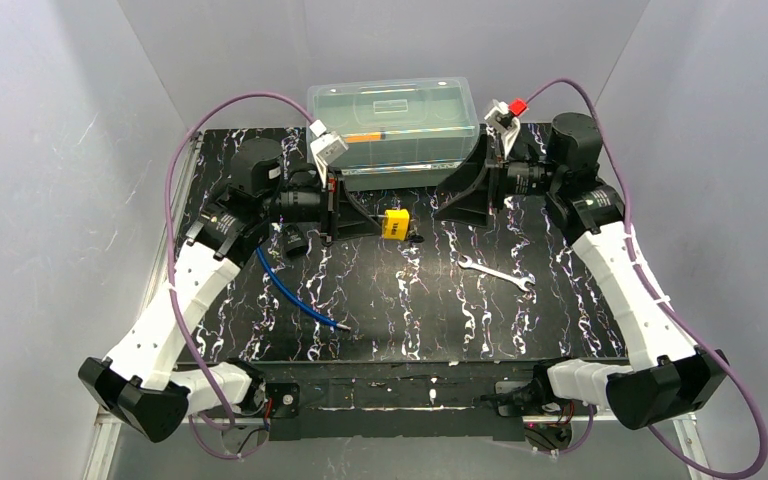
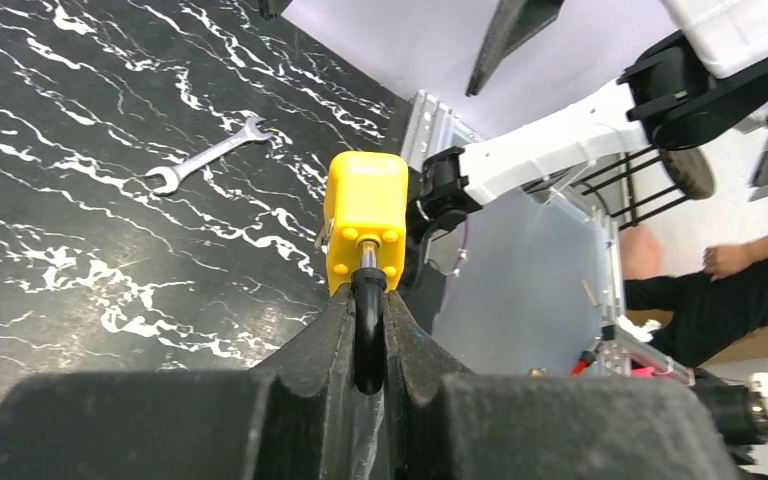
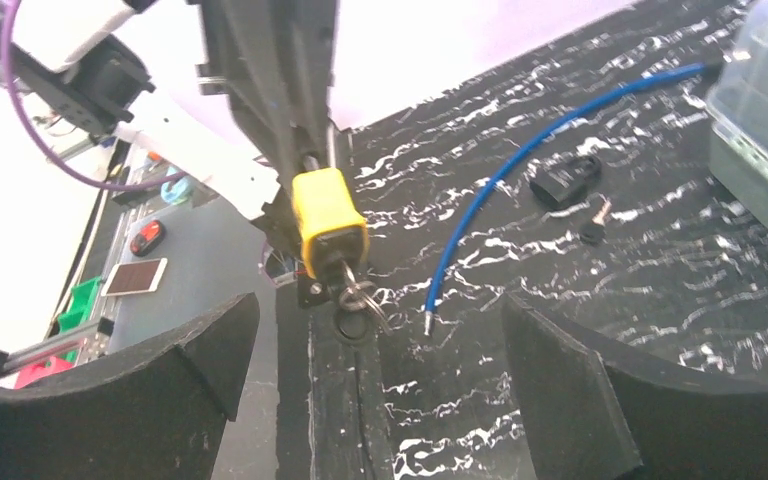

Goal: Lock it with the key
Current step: Lock the lock.

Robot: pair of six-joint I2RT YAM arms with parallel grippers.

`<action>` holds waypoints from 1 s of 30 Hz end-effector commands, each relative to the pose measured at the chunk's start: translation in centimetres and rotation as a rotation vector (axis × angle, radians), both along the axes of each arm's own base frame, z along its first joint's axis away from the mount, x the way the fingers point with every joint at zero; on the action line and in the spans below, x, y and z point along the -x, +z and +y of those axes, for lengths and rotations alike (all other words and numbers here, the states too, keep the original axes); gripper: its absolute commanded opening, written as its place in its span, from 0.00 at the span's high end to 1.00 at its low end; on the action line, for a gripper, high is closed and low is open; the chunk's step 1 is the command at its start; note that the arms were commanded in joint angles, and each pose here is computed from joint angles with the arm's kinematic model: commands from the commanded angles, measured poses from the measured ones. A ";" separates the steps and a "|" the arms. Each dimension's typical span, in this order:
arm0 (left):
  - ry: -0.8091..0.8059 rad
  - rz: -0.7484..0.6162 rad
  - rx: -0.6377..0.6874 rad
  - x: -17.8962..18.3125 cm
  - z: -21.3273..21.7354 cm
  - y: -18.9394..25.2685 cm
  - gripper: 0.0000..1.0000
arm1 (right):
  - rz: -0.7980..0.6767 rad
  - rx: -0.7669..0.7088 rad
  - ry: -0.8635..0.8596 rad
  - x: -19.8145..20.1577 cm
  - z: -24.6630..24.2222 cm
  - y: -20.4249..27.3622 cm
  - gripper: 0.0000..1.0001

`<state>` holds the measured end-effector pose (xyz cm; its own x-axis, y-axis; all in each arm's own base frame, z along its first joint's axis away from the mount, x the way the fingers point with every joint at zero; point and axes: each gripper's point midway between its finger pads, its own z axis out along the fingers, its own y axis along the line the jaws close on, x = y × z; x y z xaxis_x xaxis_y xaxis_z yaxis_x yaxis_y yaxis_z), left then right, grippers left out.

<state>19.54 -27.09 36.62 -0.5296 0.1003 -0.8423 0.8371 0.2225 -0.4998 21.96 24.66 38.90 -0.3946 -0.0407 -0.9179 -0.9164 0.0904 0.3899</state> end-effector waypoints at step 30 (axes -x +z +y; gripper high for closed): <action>-0.007 0.108 0.213 0.2 0.3 2.6 1.00 | 0.063 -0.100 0.283 4.9 7.4 -0.5 0.31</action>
<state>19.79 -27.36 37.52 -0.6620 -0.0329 -0.7488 0.7404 0.1265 -0.6602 16.57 31.70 37.21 -0.4403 -0.1174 -0.8901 -0.8658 -0.2070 0.4555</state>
